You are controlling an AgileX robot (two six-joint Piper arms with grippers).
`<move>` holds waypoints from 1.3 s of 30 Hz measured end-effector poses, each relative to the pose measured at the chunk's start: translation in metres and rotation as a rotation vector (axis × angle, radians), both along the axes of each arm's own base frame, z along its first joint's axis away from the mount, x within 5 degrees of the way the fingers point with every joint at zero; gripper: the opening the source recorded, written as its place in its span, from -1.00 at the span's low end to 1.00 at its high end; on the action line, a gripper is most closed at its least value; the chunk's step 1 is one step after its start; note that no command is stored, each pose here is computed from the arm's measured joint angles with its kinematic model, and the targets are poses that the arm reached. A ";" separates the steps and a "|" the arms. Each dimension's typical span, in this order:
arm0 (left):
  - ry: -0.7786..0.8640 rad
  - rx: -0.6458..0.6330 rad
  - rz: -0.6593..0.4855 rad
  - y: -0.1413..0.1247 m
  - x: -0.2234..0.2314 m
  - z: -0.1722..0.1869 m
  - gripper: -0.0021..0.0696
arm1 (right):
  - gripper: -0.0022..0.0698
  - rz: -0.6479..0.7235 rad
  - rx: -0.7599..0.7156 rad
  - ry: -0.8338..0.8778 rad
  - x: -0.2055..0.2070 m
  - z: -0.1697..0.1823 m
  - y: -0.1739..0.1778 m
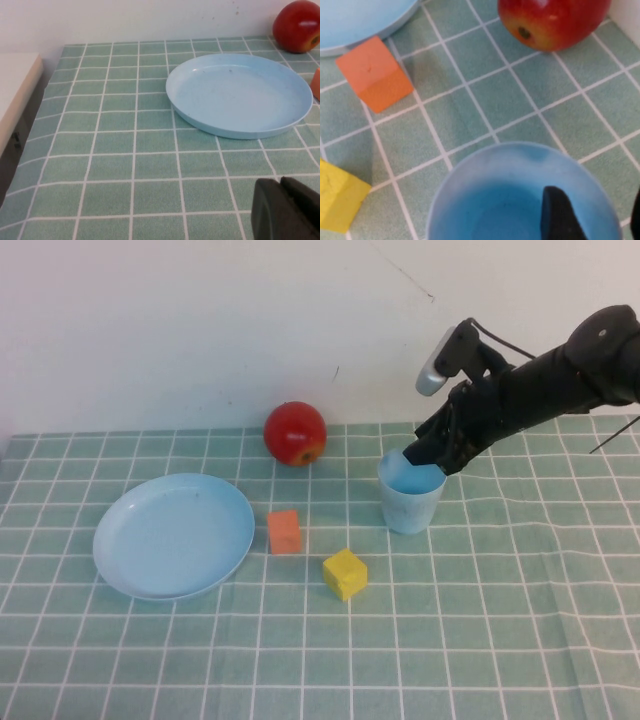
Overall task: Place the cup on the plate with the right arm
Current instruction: Pick up the cup from the table
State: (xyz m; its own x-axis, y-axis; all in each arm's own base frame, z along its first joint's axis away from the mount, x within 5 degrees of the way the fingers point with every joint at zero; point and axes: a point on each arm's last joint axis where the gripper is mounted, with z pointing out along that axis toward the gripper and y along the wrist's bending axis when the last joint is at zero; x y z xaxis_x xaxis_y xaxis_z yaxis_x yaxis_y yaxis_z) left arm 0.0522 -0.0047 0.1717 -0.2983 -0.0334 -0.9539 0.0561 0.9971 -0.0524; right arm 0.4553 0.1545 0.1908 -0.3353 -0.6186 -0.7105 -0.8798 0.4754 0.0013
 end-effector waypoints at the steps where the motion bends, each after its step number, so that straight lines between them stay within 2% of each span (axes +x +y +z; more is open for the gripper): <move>1: 0.000 0.000 0.000 0.000 0.000 0.000 -0.95 | -0.09 0.000 -0.002 0.010 0.001 -0.005 0.000; 7: 0.000 0.000 0.000 0.000 0.000 0.000 -0.95 | -0.18 0.012 -0.022 0.028 0.001 -0.014 0.000; 22: -0.002 0.000 0.000 0.000 0.000 0.001 -0.95 | -0.22 0.079 -0.065 0.070 -0.005 -0.018 -0.001; 24: -0.002 0.000 0.000 0.000 0.000 0.001 -0.95 | -0.30 0.102 -0.086 0.081 -0.007 -0.020 -0.002; 29: -0.002 0.000 0.000 0.000 0.000 0.001 -0.95 | -0.75 0.152 -0.132 0.118 -0.013 -0.023 -0.005; 31: -0.002 0.000 0.000 0.000 0.000 0.001 -0.95 | -0.86 0.150 -0.135 0.145 -0.014 -0.023 -0.005; 35: -0.002 0.000 0.000 0.000 0.000 0.001 -0.95 | -0.89 0.137 -0.114 0.174 -0.014 -0.017 -0.004; 39: -0.002 0.000 0.000 0.000 0.000 0.001 -0.95 | -0.89 0.135 -0.076 0.127 -0.005 0.010 0.003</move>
State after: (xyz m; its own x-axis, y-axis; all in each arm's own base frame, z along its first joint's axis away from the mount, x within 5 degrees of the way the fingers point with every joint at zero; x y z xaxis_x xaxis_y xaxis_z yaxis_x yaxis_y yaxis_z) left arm 0.0522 -0.0047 0.1723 -0.2967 -0.0334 -0.9544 0.0562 0.9970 -0.0524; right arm 0.4505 0.1577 0.2012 -0.3293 -0.7142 -0.6176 -0.9307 0.3559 0.0847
